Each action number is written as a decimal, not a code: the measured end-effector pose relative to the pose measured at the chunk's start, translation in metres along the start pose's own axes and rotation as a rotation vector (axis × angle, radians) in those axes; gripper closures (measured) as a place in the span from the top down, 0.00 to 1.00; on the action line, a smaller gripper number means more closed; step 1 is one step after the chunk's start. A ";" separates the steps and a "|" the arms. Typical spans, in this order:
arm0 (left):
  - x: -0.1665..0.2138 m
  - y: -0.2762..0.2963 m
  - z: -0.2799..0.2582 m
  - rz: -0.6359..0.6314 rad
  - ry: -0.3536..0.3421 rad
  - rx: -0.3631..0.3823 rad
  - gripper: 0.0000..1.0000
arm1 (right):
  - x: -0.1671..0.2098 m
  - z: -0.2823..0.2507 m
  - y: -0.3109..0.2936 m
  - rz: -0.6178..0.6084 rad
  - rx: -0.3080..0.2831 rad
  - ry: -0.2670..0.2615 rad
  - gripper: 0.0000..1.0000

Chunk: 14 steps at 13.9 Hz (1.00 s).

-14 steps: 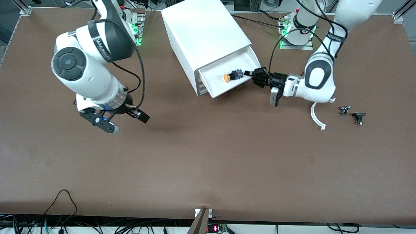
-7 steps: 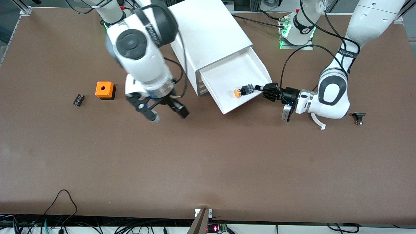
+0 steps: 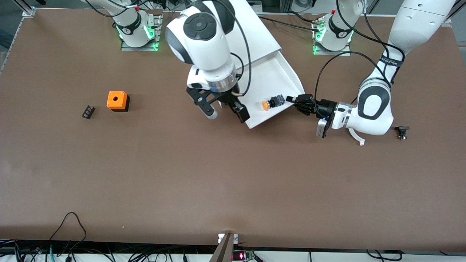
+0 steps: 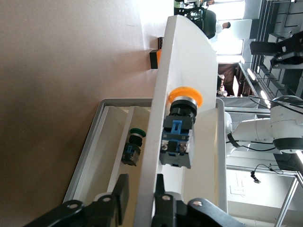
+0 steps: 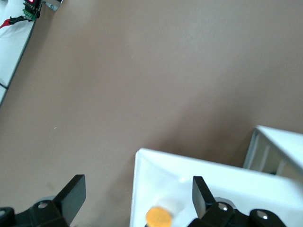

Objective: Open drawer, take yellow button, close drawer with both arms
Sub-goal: 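Lower the right gripper into the open drawer over the yellow button, then grasp the yellow button with the right gripper while the left gripper withdraws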

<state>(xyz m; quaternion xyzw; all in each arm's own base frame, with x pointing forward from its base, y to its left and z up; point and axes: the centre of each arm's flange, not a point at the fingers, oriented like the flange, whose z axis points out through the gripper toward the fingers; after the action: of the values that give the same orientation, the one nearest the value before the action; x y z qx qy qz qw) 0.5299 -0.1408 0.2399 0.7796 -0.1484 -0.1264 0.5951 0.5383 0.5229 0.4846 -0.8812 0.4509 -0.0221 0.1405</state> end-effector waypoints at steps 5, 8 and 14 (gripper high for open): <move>0.008 0.011 -0.018 -0.096 -0.023 0.025 0.84 | -0.048 0.029 -0.002 0.117 0.030 -0.064 1.00; 0.025 0.042 -0.040 -0.210 -0.107 0.126 1.00 | -0.073 0.057 -0.001 0.179 0.037 -0.090 1.00; 0.050 0.110 -0.066 -0.511 -0.199 0.399 1.00 | -0.120 0.087 0.011 0.231 0.036 -0.115 1.00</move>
<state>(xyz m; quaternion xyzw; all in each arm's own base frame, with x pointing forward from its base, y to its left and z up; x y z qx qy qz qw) 0.5920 -0.1285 0.3625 0.8766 -0.0275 -0.3153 0.3626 0.4731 0.6329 0.4089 -0.8205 0.5401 0.0370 0.1836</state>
